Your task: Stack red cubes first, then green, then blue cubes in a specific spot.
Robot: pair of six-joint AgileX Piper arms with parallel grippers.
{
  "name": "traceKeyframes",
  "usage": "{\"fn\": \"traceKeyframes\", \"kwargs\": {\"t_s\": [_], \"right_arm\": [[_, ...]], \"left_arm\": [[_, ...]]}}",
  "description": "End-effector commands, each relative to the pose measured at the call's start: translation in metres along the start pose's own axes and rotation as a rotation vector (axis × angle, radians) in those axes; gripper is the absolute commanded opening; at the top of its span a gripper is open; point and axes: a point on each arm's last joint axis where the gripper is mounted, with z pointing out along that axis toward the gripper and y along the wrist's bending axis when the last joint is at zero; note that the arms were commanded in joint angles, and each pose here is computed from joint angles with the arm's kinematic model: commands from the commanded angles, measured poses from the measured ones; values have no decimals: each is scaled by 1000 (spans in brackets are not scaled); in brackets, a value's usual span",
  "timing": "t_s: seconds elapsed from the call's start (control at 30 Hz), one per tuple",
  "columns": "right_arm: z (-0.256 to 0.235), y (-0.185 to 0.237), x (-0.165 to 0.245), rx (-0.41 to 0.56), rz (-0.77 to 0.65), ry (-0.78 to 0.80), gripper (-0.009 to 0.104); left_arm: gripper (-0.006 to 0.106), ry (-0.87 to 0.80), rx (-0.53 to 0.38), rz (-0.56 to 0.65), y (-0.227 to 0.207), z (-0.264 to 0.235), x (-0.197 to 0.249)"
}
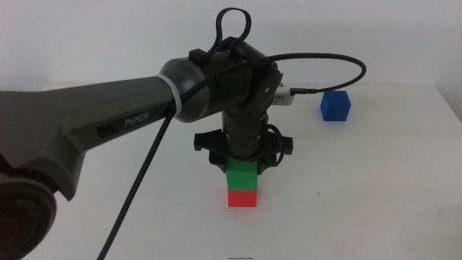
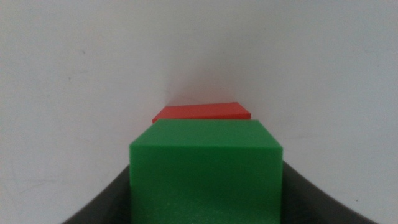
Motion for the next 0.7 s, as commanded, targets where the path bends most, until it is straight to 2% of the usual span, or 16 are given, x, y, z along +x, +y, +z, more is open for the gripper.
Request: {"fn": "traceKeyframes", "kwargs": {"t_s": [0.0, 0.03, 0.43, 0.67], "right_arm": [[-4, 1, -14, -8, -26, -118, 73], [-4, 1, -14, -8, -26, -118, 73], [-4, 1, -14, -8, -26, -118, 73], [-4, 1, -14, -8, -26, -118, 73]], "left_arm": [[17, -83, 54, -19, -2, -27, -7], [45, -105, 62, -15, -2, -28, -9], [78, -109, 53, -10, -1, -28, -9], [91, -131, 60, 5, 1, -39, -9]]}}
